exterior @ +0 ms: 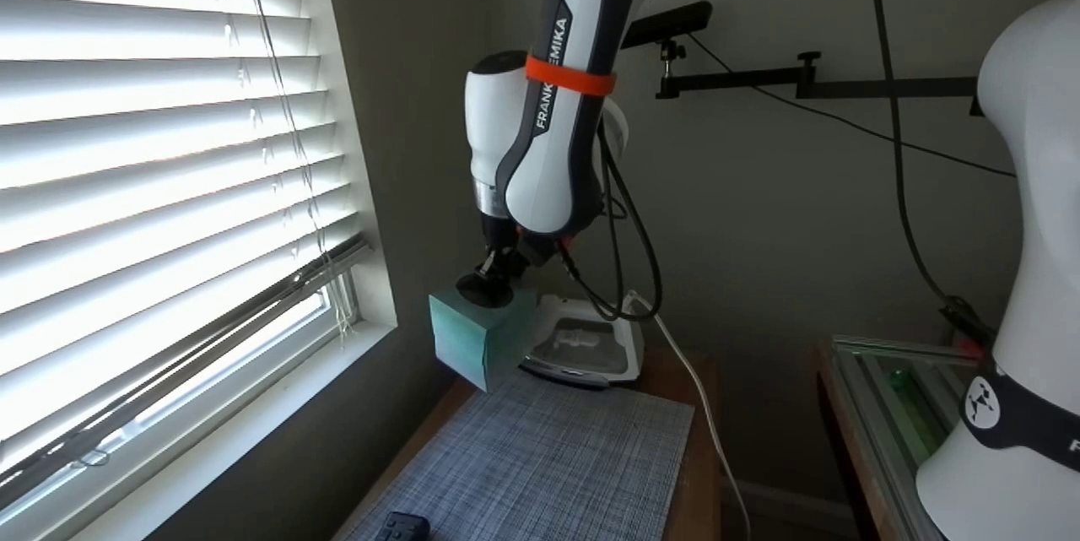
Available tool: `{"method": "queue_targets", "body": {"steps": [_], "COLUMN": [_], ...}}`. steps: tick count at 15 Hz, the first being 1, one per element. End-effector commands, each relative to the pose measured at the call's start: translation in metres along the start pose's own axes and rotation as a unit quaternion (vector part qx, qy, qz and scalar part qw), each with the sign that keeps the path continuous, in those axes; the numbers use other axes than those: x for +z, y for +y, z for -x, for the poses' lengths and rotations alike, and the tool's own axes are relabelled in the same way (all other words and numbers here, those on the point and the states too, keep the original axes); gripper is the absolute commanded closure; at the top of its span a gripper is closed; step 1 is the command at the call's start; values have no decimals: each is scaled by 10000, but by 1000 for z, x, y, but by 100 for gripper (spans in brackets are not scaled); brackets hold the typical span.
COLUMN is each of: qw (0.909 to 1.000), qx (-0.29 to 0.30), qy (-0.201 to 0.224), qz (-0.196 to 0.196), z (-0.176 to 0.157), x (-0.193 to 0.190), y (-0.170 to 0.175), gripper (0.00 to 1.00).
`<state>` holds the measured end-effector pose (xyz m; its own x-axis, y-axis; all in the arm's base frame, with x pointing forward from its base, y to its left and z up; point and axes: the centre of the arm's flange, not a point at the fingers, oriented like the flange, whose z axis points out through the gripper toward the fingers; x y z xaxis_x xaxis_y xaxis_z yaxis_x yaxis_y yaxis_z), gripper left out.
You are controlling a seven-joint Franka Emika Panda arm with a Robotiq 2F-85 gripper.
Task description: Move the box to the right
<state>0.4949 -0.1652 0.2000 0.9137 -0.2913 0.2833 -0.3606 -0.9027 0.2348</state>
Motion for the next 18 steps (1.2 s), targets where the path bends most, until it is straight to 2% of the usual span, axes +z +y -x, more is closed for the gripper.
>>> {"method": "queue_targets", "body": {"steps": [1, 3, 8, 10, 13, 15, 16, 18], "qw": [9991, 9991, 9961, 9941, 9952, 9956, 9962, 9963], "qx": [142, 130, -279, -424, -481, -731, -518, -586], "qy": [-296, -382, -537, -506, -352, -240, -277, -248], "qz": [275, 160, -641, -860, -782, -535, -644, -580], "z": [-4, -6, -16, -24, -36, -35, -29, -32], "x": [20, 31, 44, 48, 44, 36, 42, 41], "y": [-16, -18, -20, -9, 13, 22, 17, 24], "gripper": [99, 99, 99, 99, 99, 99, 95, 99]}}
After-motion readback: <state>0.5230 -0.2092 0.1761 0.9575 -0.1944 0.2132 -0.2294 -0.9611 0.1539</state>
